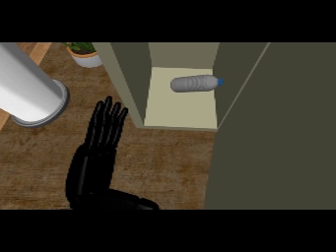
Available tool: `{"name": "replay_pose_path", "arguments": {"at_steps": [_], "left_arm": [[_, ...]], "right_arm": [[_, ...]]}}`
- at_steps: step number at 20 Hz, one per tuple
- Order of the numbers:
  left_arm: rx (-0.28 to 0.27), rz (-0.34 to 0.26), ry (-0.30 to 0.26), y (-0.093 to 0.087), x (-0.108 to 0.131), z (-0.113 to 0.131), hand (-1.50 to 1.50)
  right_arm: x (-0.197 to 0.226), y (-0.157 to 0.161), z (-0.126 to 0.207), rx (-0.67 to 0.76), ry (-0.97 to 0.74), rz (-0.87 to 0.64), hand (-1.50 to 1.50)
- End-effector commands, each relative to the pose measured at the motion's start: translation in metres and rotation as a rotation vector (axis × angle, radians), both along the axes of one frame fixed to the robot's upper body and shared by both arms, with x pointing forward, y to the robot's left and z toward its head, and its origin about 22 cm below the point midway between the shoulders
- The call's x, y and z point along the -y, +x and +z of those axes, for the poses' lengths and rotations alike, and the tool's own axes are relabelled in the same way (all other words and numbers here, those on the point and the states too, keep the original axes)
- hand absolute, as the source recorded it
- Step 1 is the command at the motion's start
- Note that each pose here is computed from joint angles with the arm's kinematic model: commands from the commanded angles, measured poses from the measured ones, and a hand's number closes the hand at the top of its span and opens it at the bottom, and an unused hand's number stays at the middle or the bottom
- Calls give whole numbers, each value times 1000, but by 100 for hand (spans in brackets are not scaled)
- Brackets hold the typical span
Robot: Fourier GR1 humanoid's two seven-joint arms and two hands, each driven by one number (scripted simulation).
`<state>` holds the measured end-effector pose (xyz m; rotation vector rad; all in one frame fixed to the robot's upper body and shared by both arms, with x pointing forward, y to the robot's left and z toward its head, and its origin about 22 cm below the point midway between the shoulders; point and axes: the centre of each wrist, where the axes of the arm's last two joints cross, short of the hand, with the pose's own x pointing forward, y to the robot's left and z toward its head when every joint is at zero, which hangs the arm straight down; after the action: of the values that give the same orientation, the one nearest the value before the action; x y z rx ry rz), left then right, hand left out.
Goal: Pick up the bottled water, place it into the cabinet and close the cabinet
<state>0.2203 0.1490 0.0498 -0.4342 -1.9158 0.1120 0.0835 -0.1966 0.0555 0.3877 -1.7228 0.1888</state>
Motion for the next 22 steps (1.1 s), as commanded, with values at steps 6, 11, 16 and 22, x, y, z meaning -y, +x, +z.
{"name": "replay_pose_path", "arguments": {"at_steps": [6, 11, 16, 22], "left_arm": [[58, 95, 15, -76, -66, 33, -150], [25, 111, -2, -107, -92, 39, -150], [23, 135, -33, -120, -107, 31, -150], [44, 133, -28, -130, -122, 46, -150]], "right_arm": [[-22, -9, 25, 13, -96, 293, 150], [-34, -12, 39, 92, -96, 325, 150], [-46, -13, 50, 90, -127, 362, 150], [-54, 0, 55, 69, -113, 365, 150]]}}
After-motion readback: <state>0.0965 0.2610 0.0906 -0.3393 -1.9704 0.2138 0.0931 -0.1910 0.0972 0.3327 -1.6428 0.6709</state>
